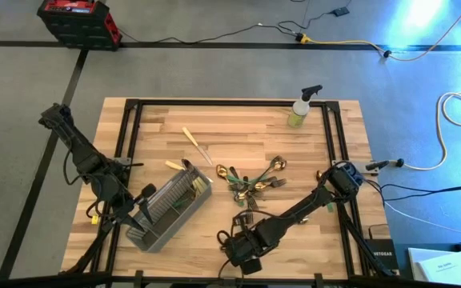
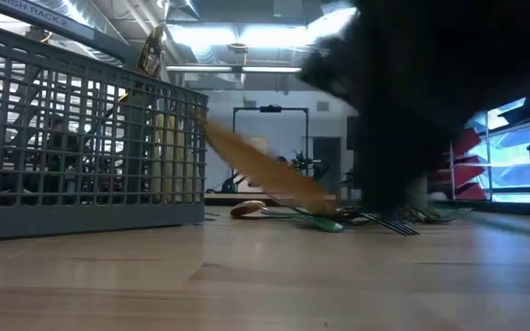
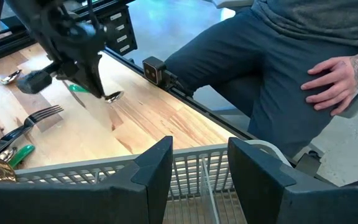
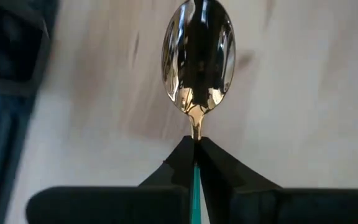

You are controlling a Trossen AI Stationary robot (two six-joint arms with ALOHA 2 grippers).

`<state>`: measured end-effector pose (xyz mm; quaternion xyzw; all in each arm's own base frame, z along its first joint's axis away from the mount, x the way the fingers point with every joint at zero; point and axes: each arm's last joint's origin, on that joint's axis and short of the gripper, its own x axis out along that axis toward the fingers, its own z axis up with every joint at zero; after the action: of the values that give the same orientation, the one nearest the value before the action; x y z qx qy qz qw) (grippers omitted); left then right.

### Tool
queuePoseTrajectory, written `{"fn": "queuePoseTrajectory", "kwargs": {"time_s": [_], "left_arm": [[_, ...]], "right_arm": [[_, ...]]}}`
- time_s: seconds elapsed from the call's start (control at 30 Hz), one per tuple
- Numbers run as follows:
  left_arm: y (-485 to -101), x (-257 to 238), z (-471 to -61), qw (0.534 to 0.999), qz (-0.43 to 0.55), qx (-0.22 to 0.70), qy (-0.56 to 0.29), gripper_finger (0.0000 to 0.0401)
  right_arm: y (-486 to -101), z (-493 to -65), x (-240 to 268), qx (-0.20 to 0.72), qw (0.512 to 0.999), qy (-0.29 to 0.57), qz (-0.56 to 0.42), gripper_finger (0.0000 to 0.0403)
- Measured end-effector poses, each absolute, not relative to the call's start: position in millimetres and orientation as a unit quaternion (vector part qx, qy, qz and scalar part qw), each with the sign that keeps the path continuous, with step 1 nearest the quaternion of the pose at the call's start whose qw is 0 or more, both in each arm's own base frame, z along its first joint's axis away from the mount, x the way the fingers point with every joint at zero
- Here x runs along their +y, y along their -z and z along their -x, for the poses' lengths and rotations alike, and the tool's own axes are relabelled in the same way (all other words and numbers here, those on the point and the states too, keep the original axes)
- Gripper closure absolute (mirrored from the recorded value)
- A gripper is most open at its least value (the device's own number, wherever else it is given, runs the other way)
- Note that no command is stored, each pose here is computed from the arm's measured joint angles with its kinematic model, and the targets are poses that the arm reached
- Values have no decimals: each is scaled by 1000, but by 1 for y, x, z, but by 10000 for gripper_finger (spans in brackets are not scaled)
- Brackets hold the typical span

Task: Sort silverware
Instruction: Put the spoon into the silverware tray

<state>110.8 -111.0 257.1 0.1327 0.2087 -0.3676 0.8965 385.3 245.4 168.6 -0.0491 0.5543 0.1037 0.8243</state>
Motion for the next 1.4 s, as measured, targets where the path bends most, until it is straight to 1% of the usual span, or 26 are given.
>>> {"fn": "queuePoseTrajectory", "kwargs": {"time_s": [0.13, 0.27, 0.47, 0.7, 0.8, 0.87, 0.93, 1.13, 1.23, 1.4], "left_arm": [[-257, -111, -111, 896, -133, 209, 368, 261], [-257, -111, -111, 896, -133, 209, 368, 261], [-257, -111, -111, 897, -133, 209, 367, 261], [-257, -111, -111, 897, -133, 209, 367, 261], [-257, -111, -111, 897, -132, 209, 368, 261], [-257, -111, -111, 897, -133, 208, 367, 261], [-257, -111, -111, 896, -133, 209, 367, 261], [-257, -111, -111, 897, -133, 209, 368, 261], [-257, -111, -111, 897, -133, 209, 367, 261], [-257, -111, -111, 897, -133, 208, 367, 261]], "right_arm": [[-191, -402, 245, 503, 858, -99, 27, 402], [-212, -424, 240, 421, 901, -106, 3, 402], [-241, -453, 233, 260, 956, -137, -29, 402], [-272, -475, 221, 69, 986, -146, -29, 402], [-272, -485, 219, -36, 988, -148, -39, 402], [-264, -490, 220, -88, 984, -147, -46, 402], [-255, -495, 217, -103, 986, -126, -41, 402], [-240, -503, 203, -59, 997, -29, -30, 402], [-238, -507, 193, -46, 999, -12, -13, 402], [-234, -513, 180, -55, 998, 1, -15, 402]]}}
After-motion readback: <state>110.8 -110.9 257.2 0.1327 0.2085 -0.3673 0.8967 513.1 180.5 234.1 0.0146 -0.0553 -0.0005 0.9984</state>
